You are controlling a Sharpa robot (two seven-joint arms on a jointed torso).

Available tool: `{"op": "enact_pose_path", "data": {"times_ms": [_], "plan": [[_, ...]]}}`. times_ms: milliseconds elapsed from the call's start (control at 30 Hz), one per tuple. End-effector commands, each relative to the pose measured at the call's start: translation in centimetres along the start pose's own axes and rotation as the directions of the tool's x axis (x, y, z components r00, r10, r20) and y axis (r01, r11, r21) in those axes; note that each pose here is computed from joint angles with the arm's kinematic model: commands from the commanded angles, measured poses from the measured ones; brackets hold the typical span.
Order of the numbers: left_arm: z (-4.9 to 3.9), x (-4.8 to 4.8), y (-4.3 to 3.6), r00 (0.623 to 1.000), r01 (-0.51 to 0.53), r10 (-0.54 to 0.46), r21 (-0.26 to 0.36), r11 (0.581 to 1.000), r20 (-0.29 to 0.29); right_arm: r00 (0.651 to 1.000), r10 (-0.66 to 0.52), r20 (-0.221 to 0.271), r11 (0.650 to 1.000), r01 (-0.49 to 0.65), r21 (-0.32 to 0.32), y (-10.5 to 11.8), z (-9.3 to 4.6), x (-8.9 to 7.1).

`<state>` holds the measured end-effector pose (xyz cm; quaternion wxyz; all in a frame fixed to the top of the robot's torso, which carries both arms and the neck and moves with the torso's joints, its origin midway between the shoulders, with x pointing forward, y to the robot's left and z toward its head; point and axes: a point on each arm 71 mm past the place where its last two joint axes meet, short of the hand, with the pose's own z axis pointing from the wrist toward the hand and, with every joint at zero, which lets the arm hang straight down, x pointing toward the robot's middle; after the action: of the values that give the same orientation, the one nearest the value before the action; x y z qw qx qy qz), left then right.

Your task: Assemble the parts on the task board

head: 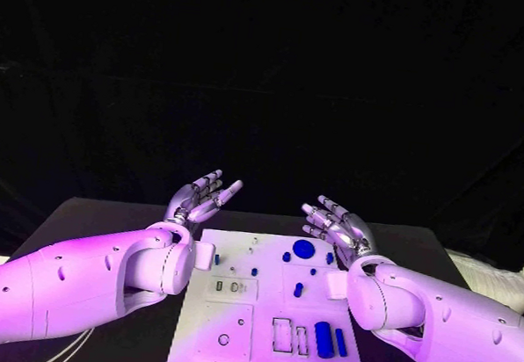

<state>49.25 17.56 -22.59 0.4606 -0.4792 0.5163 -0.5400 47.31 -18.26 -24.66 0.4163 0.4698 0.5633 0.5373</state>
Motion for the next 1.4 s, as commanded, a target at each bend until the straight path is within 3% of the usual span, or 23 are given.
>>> {"op": "enact_pose_path", "data": {"times_ms": [33, 267, 300, 667, 900, 1067, 1133, 1167, 1400], "plan": [[0.06, 0.54, -0.21, 0.998, 0.021, -0.020, 0.015, 1.000, -0.065, 0.980, -0.016, -0.200, 0.999, 0.023, 0.033, -0.5, 0.0, 1.4], [0.06, 0.54, -0.21, 0.998, 0.021, -0.020, 0.015, 1.000, -0.065, 0.968, -0.021, -0.251, 0.998, 0.034, 0.049, -0.8, 0.1, 1.6], [-0.38, -0.83, -0.27, 0.998, 0.029, -0.029, 0.015, 0.999, -0.055, 0.966, -0.169, -0.198, 0.985, 0.160, -0.059, -0.2, 0.1, -0.3], [-1.80, -2.02, -1.19, 0.996, 0.060, -0.058, 0.038, 0.997, -0.063, 0.921, -0.364, -0.138, 0.922, 0.335, -0.197, 1.5, 0.3, -1.9], [-3.23, -3.23, -2.02, 0.991, 0.107, -0.104, 0.026, 0.994, -0.088, 0.848, -0.522, -0.095, 0.829, 0.478, -0.291, 3.6, 0.7, -2.7], [-4.39, -3.17, -2.58, 0.979, 0.168, -0.168, -0.014, 0.986, -0.116, 0.740, -0.670, -0.055, 0.711, 0.619, -0.333, 5.1, 1.1, -3.4], [-4.92, -2.97, -2.89, 0.972, 0.191, -0.193, -0.029, 0.981, -0.130, 0.679, -0.733, -0.038, 0.648, 0.680, -0.343, 5.6, 1.2, -3.5], [-5.31, -2.75, -3.17, 0.967, 0.206, -0.209, -0.038, 0.978, -0.145, 0.629, -0.777, -0.024, 0.597, 0.724, -0.347, 6.0, 1.3, -3.6], [-6.38, -1.65, -4.19, 0.947, 0.245, -0.252, -0.058, 0.968, -0.198, 0.411, -0.912, 0.006, 0.385, 0.860, -0.336, 7.0, 1.6, -3.4]]}}
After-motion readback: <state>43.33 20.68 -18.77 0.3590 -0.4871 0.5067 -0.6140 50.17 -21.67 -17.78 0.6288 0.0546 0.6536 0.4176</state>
